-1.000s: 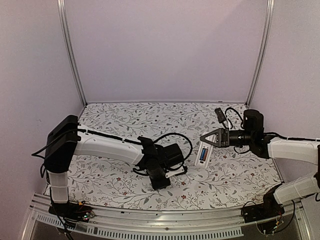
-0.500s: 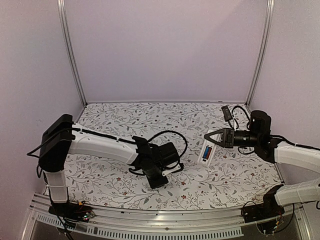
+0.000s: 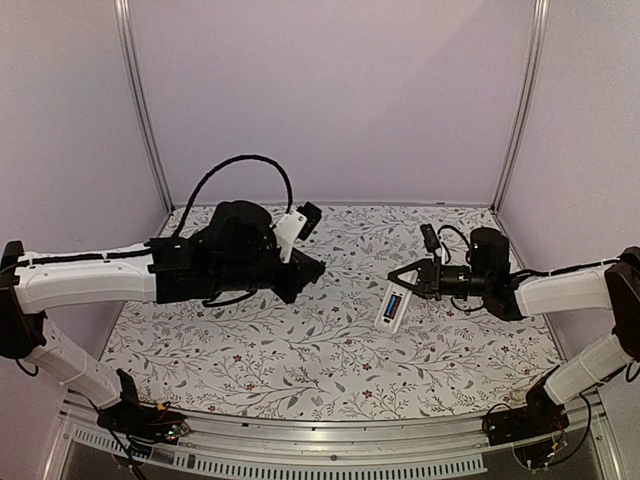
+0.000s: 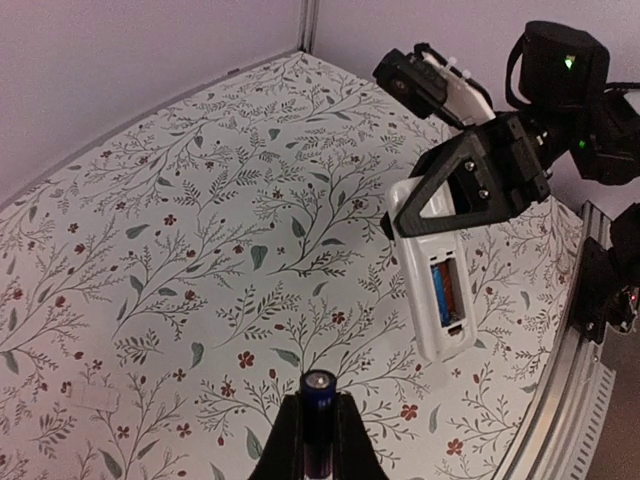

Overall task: Load the batteries into the remote control
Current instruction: Place the battery in the battery compartment.

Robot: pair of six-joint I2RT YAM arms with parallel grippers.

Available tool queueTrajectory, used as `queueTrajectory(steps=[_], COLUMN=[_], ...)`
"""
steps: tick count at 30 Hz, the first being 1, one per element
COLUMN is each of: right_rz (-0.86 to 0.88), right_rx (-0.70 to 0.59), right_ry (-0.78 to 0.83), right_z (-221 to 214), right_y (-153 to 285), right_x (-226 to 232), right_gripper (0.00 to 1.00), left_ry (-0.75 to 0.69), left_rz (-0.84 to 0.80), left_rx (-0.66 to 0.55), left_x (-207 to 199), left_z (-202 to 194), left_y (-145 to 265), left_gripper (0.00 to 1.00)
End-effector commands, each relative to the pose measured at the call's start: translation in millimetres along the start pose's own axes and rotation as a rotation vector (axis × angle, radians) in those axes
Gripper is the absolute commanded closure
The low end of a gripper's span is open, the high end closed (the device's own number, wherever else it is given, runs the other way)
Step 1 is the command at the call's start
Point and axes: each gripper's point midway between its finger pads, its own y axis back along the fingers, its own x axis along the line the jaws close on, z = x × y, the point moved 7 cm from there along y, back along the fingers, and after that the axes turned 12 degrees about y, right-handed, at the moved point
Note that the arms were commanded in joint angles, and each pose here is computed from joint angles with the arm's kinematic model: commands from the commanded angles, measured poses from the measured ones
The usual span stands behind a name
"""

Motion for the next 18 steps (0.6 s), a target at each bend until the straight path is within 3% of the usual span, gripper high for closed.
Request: queueTrajectory(steps=[1,7,18], right_rz=[0.092,0.139,0.174], right_rx=[-0.122,-0.161,-0.152], right_ry=[-0.027,-0.127,-0.178], right_z=[23,24,19], right_y=[-23,-46,-69], right_x=[17,13,17], right_gripper=[1.0,1.0,1.0], left_ry=[0.103,0.074,-0.055], left_rz=[-0.095,-0.083,-0.051], left_rx=[-0.163,-0.22,-0.189], left_x=[-12,-32,-60], left_z=[10,3,-11], left_y=[0,-19,-52], left_gripper=[1.0,1.0,1.0])
